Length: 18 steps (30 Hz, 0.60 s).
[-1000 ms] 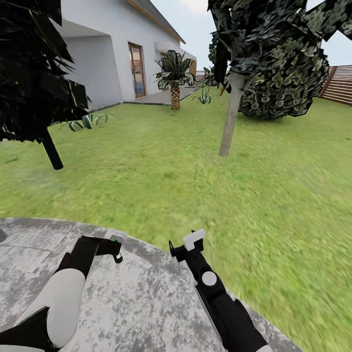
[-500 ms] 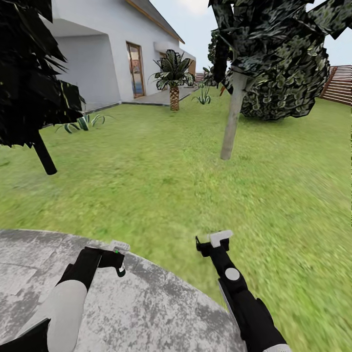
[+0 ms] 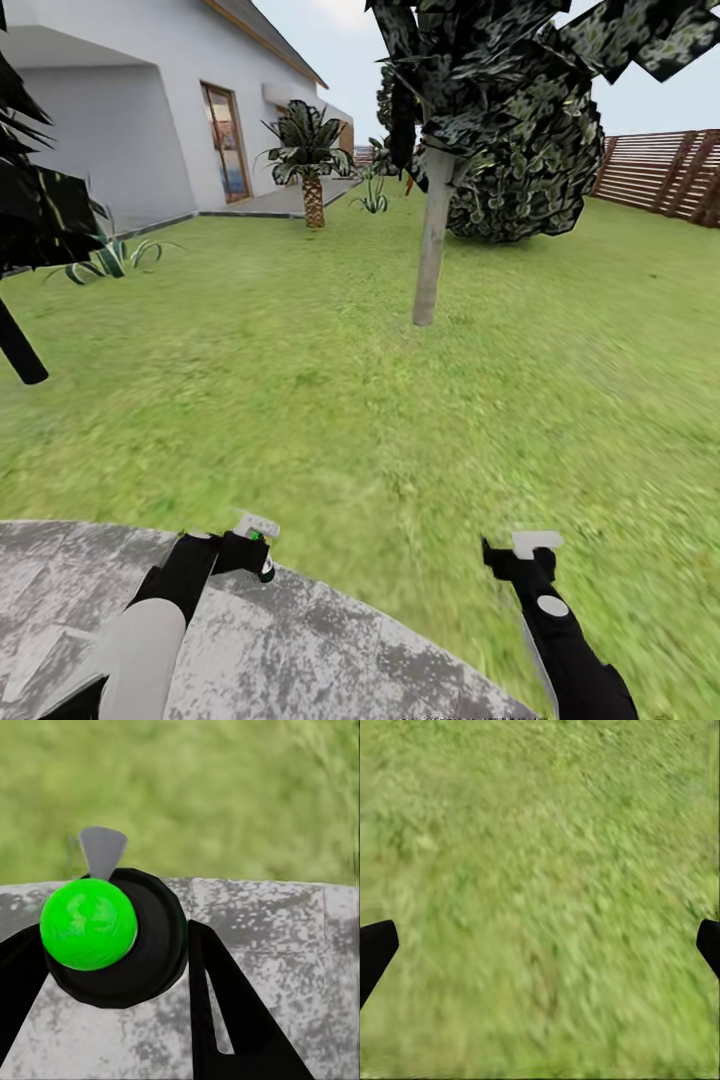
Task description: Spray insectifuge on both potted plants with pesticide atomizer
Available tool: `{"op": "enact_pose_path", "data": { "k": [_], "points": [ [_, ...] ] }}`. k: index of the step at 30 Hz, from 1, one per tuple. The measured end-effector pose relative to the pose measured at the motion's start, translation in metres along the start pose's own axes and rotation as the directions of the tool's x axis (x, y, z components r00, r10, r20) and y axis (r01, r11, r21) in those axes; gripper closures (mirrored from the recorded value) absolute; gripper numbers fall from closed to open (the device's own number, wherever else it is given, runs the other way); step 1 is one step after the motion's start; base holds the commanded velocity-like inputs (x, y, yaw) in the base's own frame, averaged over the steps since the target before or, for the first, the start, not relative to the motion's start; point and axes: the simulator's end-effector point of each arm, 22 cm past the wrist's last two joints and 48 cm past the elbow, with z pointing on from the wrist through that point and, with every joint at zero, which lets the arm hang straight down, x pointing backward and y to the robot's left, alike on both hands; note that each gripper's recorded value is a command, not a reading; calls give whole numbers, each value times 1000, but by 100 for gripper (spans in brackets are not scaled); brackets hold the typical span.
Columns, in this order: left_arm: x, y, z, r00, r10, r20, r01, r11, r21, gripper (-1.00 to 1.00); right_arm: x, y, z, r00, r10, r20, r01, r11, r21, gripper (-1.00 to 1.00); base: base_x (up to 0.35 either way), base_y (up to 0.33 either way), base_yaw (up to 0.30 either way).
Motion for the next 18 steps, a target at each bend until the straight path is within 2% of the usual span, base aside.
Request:
{"op": "enact_pose_path", "data": {
  "k": [2, 4, 7, 10, 13, 18],
  "points": [
    [12, -9, 4, 999, 34, 34, -34, 999, 11, 100, 18, -6, -2, 1000, -16, 20, 16, 1000, -1, -100, 0, 0, -287],
    [15, -10, 5, 998, 41, 50, -41, 999, 6, 100, 43, -2, -6, 1000, -21, 13, 21, 1000, -14, -100, 0, 0, -287],
    [13, -8, 4, 996, -18, 83, 17, 1000, 9, 100, 105, 11, -15, 998, -25, -59, 22, 999, -48, -100, 0, 0, -287],
    [14, -4, 3, 995, -32, 93, 32, 999, 6, 100, 120, 15, -20, 999, -24, -47, 21, 998, -61, -100, 0, 0, -287],
    [27, -4, 3, 996, -37, 80, 37, 999, 5, 100, 123, 15, -21, 999, -24, -40, 21, 998, -62, -100, 0, 0, -287],
    [31, -8, 4, 996, -37, 76, 36, 999, 10, 100, 145, -1, -24, 996, -42, -81, 38, 998, -52, -100, 0, 0, -288]
  ]
}}
